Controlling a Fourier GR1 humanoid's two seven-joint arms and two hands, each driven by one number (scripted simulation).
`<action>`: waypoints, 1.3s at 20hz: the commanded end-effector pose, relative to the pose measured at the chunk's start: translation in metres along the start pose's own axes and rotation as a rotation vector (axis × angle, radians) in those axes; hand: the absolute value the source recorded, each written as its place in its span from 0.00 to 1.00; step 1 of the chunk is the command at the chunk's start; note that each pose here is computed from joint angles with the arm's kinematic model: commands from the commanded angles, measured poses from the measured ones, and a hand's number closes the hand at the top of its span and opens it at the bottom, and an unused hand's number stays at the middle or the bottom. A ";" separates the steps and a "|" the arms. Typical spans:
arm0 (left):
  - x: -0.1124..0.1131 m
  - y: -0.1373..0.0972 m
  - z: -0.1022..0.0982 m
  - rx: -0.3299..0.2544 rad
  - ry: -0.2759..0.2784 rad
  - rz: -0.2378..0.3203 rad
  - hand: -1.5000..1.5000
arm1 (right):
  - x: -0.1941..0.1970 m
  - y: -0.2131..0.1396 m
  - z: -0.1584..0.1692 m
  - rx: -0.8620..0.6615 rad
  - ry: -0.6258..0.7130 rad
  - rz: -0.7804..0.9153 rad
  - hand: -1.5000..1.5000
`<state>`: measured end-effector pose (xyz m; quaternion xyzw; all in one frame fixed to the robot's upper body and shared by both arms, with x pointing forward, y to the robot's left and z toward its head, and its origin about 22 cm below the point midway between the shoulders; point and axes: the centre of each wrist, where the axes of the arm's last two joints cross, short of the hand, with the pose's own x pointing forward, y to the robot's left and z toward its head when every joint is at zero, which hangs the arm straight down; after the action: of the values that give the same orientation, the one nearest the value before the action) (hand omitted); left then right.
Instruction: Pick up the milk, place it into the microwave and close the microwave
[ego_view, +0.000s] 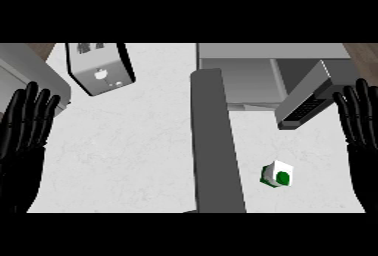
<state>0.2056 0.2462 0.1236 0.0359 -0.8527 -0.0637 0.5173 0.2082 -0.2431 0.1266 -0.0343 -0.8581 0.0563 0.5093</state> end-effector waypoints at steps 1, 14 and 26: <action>-0.005 0.007 -0.012 -0.008 -0.012 0.022 0.00 | -0.011 0.001 -0.003 0.003 -0.013 0.008 0.00; -0.017 0.000 0.010 0.034 0.063 0.130 0.00 | -0.010 0.009 0.012 0.043 0.078 -0.204 0.00; -0.014 -0.003 0.043 0.046 0.090 0.127 0.00 | -0.067 0.009 0.064 0.024 0.190 -0.118 0.00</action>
<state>0.1837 0.2368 0.0981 -0.0063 -0.8324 -0.0104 0.5541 0.1963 -0.2499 0.0654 0.0246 -0.8131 0.0259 0.5810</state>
